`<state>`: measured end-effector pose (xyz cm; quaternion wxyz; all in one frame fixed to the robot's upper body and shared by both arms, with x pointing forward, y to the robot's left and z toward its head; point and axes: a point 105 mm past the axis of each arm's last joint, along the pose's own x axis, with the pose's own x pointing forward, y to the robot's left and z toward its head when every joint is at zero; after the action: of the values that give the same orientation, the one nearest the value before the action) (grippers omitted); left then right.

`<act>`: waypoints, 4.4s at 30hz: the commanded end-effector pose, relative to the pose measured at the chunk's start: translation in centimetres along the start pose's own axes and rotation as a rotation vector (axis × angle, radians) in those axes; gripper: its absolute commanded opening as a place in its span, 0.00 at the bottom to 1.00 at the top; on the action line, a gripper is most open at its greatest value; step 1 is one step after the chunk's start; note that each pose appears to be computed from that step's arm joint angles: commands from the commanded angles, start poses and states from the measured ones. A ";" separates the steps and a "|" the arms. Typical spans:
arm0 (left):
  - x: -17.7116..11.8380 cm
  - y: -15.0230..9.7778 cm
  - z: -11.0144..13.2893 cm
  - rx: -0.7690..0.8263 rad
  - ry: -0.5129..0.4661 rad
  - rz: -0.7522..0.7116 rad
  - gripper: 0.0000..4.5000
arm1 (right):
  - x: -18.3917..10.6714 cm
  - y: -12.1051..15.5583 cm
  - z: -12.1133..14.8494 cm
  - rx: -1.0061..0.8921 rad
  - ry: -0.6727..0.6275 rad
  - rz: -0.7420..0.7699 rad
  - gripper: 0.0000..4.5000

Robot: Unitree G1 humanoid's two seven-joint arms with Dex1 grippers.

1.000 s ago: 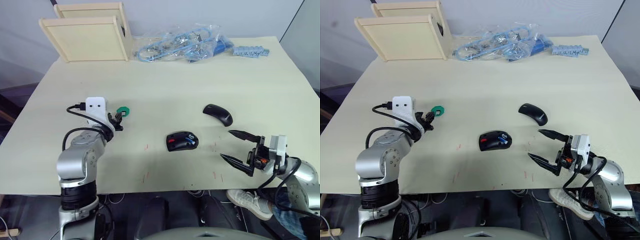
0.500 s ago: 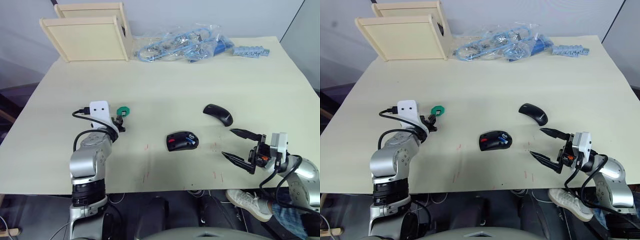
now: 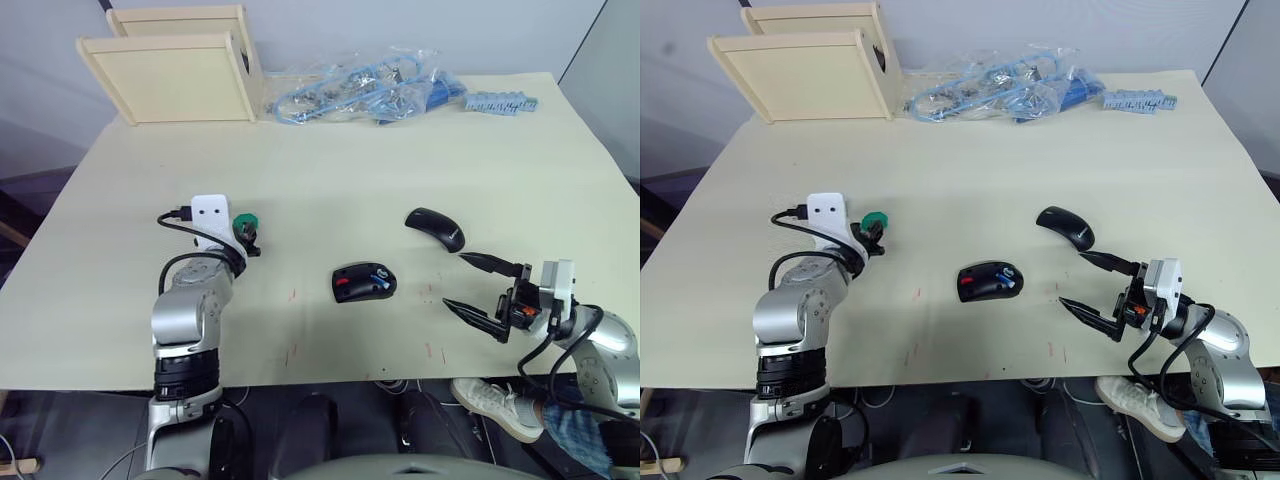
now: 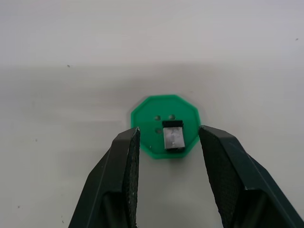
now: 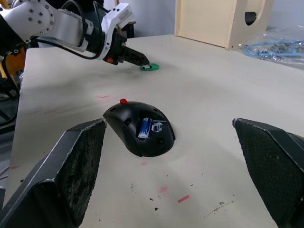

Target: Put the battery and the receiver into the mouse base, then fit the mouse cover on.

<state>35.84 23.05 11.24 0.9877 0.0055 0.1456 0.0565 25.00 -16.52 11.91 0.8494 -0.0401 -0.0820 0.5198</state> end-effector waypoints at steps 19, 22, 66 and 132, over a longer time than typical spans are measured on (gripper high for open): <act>0.2 -0.4 1.5 0.005 -0.048 0.007 0.27 | 0.2 0.0 1.0 -0.033 -0.018 -0.010 1.00; 0.2 -0.4 1.4 0.004 -0.044 0.007 0.27 | 0.2 0.0 1.0 -0.034 -0.018 -0.012 1.00; 0.8 0.1 -0.2 -0.001 0.053 0.032 0.27 | 0.3 0.1 0.7 -0.036 -0.020 -0.026 1.00; -9.5 -11.2 11.6 0.742 -0.258 -1.352 0.09 | 11.8 -1.9 10.8 0.500 0.273 0.093 1.00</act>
<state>31.89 11.23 23.34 0.7611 0.2218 0.0385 -0.6084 30.27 -6.87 22.70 0.8123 0.0934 0.1810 0.5466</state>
